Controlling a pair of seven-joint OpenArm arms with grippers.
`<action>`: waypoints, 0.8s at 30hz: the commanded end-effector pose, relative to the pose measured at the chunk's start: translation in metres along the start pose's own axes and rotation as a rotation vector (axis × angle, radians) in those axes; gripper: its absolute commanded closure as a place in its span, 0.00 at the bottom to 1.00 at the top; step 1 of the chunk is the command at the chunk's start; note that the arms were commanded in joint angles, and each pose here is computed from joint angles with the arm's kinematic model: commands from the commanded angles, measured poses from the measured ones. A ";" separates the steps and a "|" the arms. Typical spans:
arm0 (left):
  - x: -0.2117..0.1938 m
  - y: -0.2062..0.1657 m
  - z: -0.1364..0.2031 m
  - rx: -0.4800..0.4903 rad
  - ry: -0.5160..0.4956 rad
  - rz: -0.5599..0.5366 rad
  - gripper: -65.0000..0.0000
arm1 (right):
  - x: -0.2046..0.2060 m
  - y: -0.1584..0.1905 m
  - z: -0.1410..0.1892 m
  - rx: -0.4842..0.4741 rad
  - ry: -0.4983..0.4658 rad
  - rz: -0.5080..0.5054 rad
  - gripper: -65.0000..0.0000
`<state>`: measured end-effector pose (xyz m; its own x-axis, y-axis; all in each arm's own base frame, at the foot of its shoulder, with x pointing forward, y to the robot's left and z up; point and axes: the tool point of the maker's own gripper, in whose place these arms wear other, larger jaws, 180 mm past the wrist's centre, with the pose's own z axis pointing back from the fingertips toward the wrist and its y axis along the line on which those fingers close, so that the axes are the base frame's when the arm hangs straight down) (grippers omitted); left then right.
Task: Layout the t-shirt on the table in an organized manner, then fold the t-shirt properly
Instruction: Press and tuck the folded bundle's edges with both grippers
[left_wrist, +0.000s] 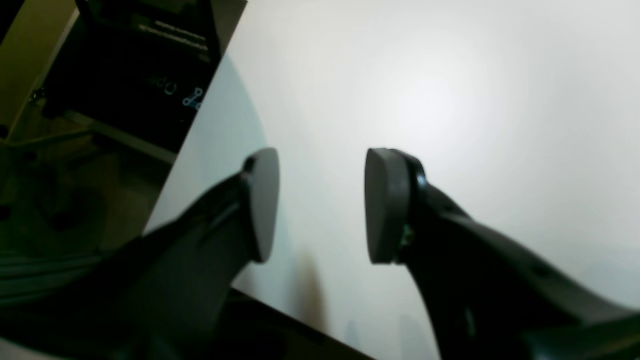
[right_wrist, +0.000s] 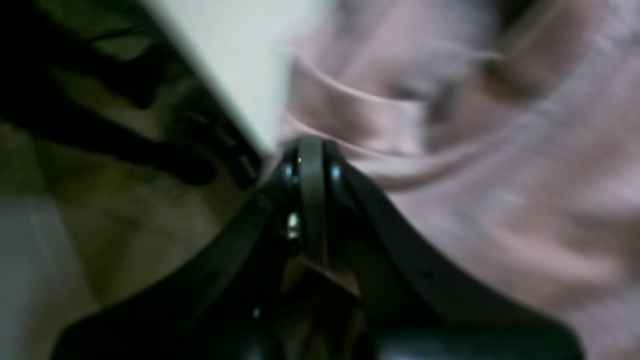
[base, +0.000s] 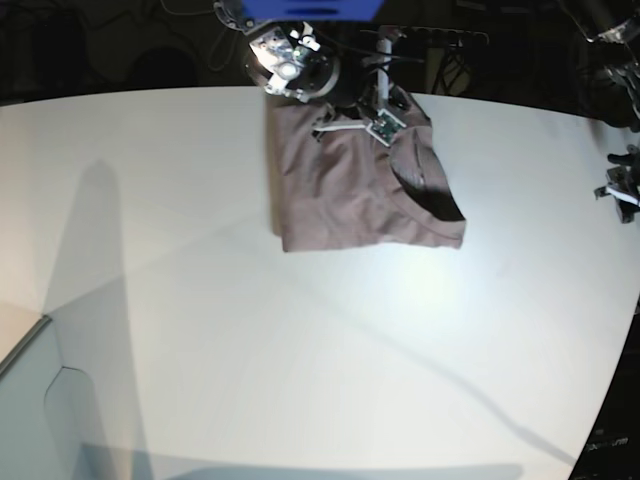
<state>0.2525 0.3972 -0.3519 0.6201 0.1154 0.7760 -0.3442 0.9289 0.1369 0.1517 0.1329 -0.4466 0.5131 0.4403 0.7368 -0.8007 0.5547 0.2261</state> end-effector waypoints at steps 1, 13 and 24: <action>0.018 0.007 0.003 0.012 -0.053 -0.013 0.58 | 0.020 0.013 -0.002 0.025 -0.054 0.023 1.00; -0.031 0.009 -0.016 -0.005 0.083 0.036 0.58 | 0.065 -0.030 0.040 -0.111 -0.187 0.074 1.00; -0.058 0.005 -0.020 -0.056 0.160 0.021 0.42 | 0.035 -0.141 0.090 -0.422 -0.176 -0.106 1.00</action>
<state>0.2209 0.3943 -0.4236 0.7464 0.2053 0.6330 -0.3199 0.9448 0.0707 0.2463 0.0009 -0.4092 0.5338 0.2893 0.7946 -0.5314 0.8457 0.0491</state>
